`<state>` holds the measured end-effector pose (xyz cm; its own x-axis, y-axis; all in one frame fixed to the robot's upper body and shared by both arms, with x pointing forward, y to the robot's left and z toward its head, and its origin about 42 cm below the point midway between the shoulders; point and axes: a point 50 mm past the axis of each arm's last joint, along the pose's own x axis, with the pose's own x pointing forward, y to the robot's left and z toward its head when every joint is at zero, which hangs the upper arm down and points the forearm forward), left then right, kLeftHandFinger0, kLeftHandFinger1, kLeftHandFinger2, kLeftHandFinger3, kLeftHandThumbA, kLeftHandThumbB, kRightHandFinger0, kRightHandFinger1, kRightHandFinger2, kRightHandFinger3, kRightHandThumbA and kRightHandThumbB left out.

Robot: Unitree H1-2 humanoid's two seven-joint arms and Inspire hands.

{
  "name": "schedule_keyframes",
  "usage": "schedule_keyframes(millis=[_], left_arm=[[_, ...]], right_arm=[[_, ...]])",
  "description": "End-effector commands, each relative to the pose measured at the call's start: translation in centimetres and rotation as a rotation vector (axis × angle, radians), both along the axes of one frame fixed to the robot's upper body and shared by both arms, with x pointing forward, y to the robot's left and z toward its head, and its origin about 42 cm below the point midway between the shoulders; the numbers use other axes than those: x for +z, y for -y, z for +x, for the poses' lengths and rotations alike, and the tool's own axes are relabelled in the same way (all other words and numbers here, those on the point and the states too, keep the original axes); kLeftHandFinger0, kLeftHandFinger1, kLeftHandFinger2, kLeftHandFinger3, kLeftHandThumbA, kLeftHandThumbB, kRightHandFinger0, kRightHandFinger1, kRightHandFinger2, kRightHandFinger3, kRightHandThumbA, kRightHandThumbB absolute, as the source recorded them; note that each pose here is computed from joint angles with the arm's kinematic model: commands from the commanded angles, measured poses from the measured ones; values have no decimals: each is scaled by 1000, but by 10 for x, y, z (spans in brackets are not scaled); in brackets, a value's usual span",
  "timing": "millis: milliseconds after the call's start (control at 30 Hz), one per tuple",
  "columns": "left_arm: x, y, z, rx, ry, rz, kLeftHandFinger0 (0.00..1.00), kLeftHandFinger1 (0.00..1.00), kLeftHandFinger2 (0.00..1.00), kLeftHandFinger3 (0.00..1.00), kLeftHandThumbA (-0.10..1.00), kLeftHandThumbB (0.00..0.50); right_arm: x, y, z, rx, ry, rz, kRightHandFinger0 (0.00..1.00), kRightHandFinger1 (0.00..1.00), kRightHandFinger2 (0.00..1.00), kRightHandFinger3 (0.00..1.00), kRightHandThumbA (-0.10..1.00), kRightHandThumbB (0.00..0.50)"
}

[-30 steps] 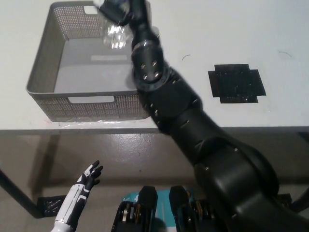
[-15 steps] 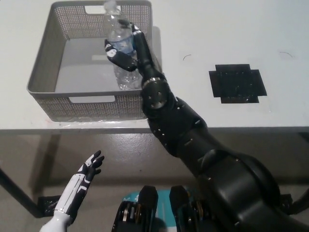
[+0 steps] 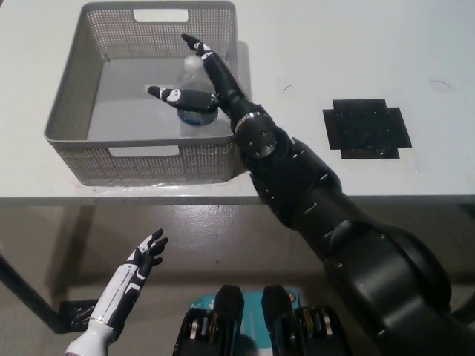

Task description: Use the right hand to pick up a water botttle and place it into a container on the left side

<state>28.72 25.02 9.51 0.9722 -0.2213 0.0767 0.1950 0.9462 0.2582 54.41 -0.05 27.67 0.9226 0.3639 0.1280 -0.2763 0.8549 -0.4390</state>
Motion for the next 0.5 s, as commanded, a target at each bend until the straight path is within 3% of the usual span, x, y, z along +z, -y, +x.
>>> schedule_keyframes(millis=[0,233,333,467], left_arm=[[14,-1,8,-31,56,22,1000,1000,1000,1000,1000,163],[12,-2,3,-36,58,15,1000,1000,1000,1000,1000,181],[13,-4,4,-24,46,16,1000,1000,1000,1000,1000,198],[12,-6,3,-12,45,19,1000,1000,1000,1000,1000,145]], right_arm=[[73,19,16,62,198,87,1000,1000,1000,1000,1000,470],[131,65,-20,82,432,300,1000,1000,1000,1000,1000,487],[141,94,-56,77,535,347,1000,1000,1000,1000,1000,449],[132,116,-96,131,593,398,1000,1000,1000,1000,1000,423]])
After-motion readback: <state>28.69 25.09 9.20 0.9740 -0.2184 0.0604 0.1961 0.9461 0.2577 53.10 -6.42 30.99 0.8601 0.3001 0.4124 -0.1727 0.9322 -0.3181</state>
